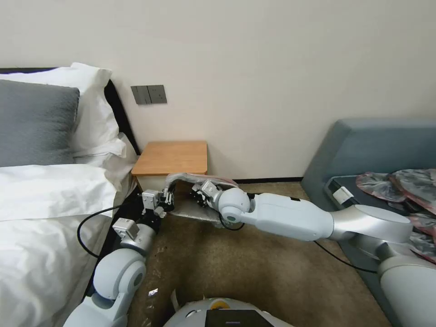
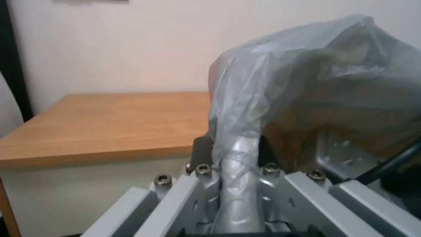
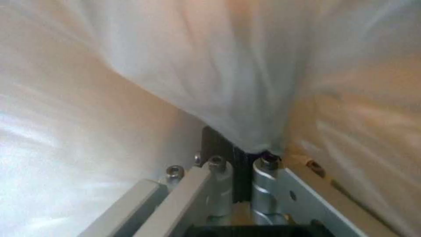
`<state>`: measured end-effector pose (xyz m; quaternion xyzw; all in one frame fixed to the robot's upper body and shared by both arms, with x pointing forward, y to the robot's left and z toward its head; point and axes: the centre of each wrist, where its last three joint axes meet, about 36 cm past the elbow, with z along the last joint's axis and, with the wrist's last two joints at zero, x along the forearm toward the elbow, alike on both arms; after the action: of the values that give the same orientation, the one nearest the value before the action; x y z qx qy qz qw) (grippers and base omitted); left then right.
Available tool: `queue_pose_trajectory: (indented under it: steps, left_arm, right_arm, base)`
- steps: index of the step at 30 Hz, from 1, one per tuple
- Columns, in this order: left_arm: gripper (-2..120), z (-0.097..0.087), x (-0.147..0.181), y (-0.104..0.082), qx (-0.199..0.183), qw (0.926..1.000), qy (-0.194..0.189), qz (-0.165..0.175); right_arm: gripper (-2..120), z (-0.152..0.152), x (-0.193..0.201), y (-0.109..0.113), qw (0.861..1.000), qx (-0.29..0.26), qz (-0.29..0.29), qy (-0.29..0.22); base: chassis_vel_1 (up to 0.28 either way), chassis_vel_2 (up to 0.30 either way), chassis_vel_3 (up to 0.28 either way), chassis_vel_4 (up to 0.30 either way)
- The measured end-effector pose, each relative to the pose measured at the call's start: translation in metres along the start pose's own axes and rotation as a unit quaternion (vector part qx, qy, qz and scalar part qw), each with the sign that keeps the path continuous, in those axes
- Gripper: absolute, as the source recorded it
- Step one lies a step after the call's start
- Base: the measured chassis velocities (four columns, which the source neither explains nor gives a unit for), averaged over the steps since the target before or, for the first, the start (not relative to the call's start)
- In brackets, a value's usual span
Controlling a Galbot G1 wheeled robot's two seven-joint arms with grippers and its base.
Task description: Pick up the garbage bag from the table and place it over the trash can.
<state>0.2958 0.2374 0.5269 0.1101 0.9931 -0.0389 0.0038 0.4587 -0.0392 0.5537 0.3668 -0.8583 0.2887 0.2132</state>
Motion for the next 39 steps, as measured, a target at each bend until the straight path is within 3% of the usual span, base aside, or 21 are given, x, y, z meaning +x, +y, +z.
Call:
queue_pose_trajectory:
  steps: [17, 39]
  left_arm:
    - [3, 0.006, -0.009, 0.002, 0.031, 0.9993, 0.019, -0.004]
    - [3, 0.007, -0.016, 0.009, 0.043, 0.9986, 0.03, -0.011]
  right_arm:
    - [0, -0.005, 0.017, 0.004, 1.0, -0.023, -0.019, -0.004]
    - [0, -0.004, 0.025, 0.006, 1.0, -0.017, -0.024, -0.008]
  base:
    - [0.0, 0.0, 0.0, 0.0]
    - [0.0, 0.0, 0.0, 0.0]
